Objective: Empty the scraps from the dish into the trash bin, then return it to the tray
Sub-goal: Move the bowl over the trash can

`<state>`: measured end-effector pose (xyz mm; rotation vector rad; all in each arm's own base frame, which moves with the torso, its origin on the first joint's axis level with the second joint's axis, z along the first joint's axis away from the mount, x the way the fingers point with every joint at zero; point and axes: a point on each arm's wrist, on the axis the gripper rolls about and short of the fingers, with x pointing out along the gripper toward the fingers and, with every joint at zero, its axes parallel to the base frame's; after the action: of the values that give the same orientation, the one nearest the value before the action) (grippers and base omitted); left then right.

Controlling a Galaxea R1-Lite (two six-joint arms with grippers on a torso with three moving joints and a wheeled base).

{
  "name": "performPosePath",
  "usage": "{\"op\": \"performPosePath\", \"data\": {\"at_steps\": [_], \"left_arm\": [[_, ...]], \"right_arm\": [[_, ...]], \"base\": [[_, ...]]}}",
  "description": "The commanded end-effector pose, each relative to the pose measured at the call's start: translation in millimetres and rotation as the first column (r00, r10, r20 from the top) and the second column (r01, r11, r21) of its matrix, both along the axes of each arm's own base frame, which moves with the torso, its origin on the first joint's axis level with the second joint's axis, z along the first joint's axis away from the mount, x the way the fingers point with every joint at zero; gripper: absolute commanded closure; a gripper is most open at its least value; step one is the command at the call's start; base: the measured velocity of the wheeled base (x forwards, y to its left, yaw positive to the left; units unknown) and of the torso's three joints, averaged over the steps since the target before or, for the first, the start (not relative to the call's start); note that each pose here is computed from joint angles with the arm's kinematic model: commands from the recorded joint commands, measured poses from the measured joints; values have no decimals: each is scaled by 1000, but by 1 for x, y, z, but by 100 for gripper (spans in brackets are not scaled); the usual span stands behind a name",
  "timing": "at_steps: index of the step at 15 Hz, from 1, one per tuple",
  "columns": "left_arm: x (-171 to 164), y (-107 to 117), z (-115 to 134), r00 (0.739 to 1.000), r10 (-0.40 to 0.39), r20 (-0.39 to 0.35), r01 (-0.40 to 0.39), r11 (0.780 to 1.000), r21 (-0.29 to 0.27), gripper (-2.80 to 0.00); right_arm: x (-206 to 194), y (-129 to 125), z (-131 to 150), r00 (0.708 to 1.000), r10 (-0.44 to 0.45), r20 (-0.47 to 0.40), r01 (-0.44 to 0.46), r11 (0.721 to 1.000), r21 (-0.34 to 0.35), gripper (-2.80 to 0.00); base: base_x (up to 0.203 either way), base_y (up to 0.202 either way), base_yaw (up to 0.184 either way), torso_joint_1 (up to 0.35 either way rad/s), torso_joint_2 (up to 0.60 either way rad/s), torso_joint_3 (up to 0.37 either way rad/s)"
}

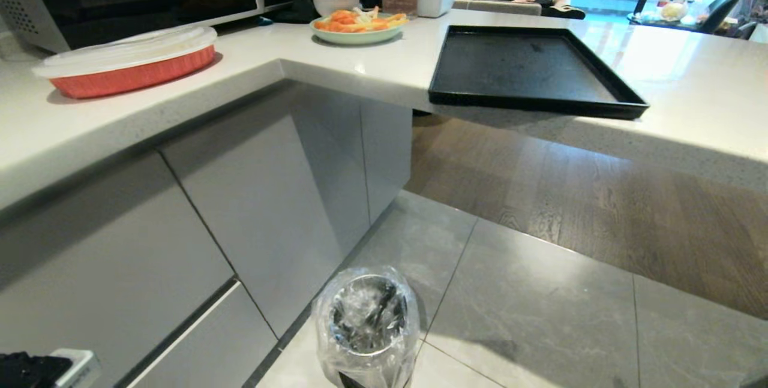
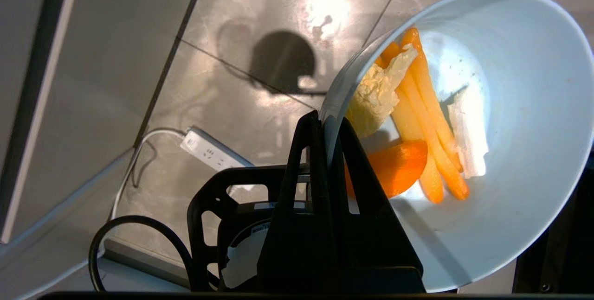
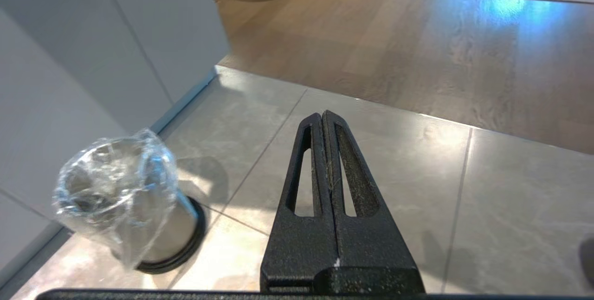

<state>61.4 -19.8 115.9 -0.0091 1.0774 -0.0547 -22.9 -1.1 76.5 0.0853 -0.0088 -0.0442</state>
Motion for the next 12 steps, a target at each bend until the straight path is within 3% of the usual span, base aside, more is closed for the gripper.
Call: {"op": "performPosePath", "data": {"at_steps": [1, 7, 12], "left_arm": [[-1, 1, -1, 1000, 2, -4, -1, 1000, 2, 0], [-1, 0, -2, 1000, -2, -7, 2, 1000, 3, 0], [-2, 1, -3, 1000, 3, -12, -3, 1000, 2, 0]], "right_arm": [[0, 0, 0, 1000, 1, 0, -1, 1000, 1, 0], [0, 0, 0, 1000, 0, 0, 0, 1000, 1, 0], [0, 0, 0, 1000, 0, -1, 0, 1000, 1, 0]], "base": [[0, -199, -1, 2, 1, -1], [0, -183, 0, 2, 1, 2], [0, -17, -1, 1, 0, 1]]}}
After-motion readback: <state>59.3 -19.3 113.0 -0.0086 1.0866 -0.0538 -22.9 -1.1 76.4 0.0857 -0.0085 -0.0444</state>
